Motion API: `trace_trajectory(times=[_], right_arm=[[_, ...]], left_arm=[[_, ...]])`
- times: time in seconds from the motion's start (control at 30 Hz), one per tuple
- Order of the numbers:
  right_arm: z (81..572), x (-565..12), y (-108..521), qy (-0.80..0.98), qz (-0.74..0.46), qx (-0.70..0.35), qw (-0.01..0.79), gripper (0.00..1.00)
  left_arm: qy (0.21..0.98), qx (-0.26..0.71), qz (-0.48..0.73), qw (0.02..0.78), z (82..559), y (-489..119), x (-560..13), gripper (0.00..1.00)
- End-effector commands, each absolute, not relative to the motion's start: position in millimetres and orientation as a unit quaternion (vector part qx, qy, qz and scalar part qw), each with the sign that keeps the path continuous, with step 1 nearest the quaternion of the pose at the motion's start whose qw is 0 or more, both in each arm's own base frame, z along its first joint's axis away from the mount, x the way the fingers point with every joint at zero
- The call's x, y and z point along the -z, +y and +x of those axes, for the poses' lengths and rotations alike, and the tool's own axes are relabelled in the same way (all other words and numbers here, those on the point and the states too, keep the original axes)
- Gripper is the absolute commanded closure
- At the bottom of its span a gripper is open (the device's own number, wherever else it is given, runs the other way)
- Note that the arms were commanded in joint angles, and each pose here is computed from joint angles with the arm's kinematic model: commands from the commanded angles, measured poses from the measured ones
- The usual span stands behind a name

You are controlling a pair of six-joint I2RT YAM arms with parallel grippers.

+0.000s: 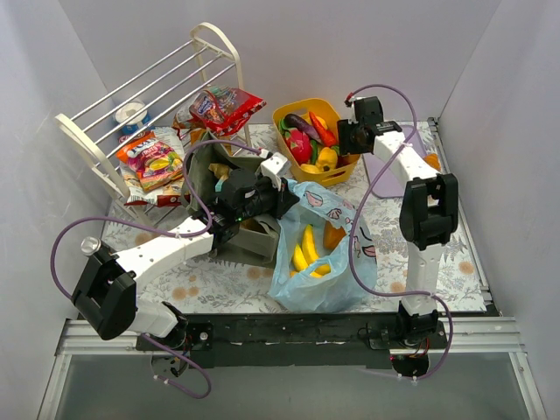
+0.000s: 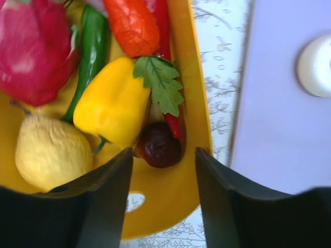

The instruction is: Place the mixed food into the grocery bags and tie them

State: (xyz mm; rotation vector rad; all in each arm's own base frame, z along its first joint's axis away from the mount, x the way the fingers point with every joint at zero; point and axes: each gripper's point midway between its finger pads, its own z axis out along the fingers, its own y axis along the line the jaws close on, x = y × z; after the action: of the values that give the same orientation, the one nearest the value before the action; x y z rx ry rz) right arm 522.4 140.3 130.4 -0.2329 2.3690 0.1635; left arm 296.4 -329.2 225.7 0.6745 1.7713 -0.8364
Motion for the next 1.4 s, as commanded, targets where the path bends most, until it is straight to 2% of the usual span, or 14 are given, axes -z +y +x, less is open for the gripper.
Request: trace_trajectory(times=[0.0,0.07,0.37,0.5,0.63,0.77,1.13,1.37], right_arm=[[522.8,-106.1,74.5,0.945,-0.019,0.041,0.325,0.35],[515.0,-98.9,56.5,0.946,0.001,0.067,0.316,0.30],[499.4,-122.8,12.7,0.935,0.049,0.110,0.333,0.27],[500.4,-136.7,36.0,0.935,0.006,0.042,0.351,0.28],[501.4,-167.0,93.8,0.905,-0.083,-0.104,0.404,0.26],[500.4,-181.6,100.8,0.896,-0.095,-0.121,0.417,0.18],[521.9,-115.4,82.4,0.911,-0.199,-0.037,0.359,0.16],[530.2,-72.8,80.0,0.921,-0.220,-0.026,0.321,0.15]], left_arm=[[0.732,0.344,0.286,0.513,293.4,-330.2,-229.6,1.00],[0.731,0.343,0.287,0.516,293.3,-329.8,-231.4,1.00],[0.731,0.347,0.289,0.511,291.9,-332.1,-230.1,1.00],[0.734,0.346,0.289,0.508,292.1,-332.9,-226.1,1.00],[0.737,0.347,0.291,0.501,291.4,-334.8,-220.7,1.00],[0.739,0.347,0.291,0.499,291.7,-336.1,-218.5,1.00],[0.741,0.346,0.294,0.495,290.1,-338.4,-214.5,1.00],[0.743,0.345,0.295,0.491,289.9,-339.8,-210.6,1.00]])
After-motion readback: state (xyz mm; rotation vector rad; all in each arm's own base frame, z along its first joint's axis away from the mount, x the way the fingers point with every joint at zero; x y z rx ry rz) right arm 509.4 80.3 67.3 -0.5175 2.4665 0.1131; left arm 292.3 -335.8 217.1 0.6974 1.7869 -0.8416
